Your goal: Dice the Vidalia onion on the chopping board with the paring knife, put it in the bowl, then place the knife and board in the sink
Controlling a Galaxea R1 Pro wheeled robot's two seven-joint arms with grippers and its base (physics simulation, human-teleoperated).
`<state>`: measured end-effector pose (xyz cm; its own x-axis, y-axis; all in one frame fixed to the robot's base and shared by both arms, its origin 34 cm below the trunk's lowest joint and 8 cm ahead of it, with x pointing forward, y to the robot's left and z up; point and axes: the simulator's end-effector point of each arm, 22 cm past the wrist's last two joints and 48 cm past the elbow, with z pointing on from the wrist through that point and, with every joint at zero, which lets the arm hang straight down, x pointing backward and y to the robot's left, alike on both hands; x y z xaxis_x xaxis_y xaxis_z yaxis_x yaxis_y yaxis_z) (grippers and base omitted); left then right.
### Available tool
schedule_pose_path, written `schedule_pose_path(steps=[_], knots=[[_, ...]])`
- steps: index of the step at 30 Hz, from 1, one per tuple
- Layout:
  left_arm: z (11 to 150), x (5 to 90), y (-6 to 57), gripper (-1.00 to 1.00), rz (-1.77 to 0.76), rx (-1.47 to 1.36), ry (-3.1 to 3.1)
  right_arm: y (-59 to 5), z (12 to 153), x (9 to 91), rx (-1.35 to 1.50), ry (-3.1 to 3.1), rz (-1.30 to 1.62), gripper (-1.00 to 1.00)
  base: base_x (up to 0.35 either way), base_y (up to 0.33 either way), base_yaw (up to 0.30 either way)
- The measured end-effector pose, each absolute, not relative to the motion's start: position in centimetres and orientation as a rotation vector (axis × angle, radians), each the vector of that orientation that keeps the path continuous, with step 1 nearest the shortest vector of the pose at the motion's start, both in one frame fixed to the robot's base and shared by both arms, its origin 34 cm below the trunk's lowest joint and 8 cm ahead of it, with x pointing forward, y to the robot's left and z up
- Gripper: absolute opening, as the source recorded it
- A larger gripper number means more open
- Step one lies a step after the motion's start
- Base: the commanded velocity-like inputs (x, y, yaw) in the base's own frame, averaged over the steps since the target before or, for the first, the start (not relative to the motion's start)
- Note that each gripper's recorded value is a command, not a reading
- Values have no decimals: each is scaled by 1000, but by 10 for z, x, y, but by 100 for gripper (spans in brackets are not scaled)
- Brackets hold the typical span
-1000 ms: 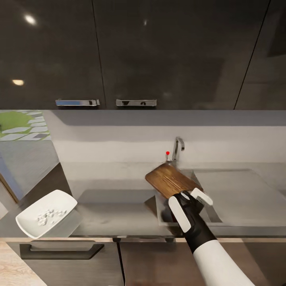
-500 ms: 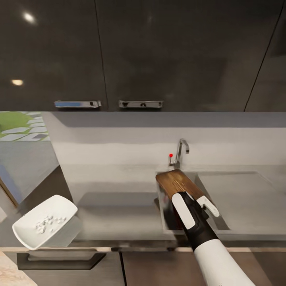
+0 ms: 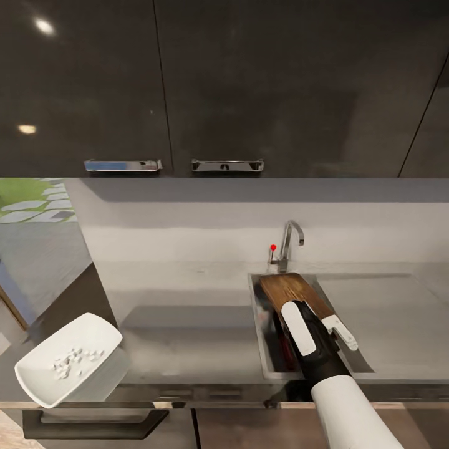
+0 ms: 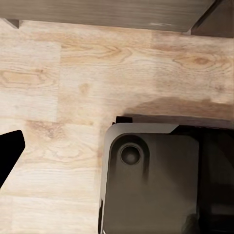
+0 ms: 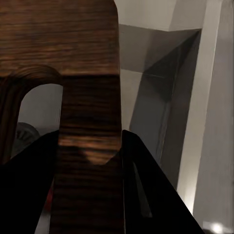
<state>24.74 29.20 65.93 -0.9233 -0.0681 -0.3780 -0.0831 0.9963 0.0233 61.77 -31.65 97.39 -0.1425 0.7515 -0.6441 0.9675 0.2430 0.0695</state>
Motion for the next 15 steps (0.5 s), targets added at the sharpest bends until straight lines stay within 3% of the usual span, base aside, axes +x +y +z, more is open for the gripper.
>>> schedule_pose_path(steps=[15], knots=[[660, 249, 292, 100, 54, -107, 2750, -315, 973, 607, 1620, 1920, -537, -100, 78, -32, 0]])
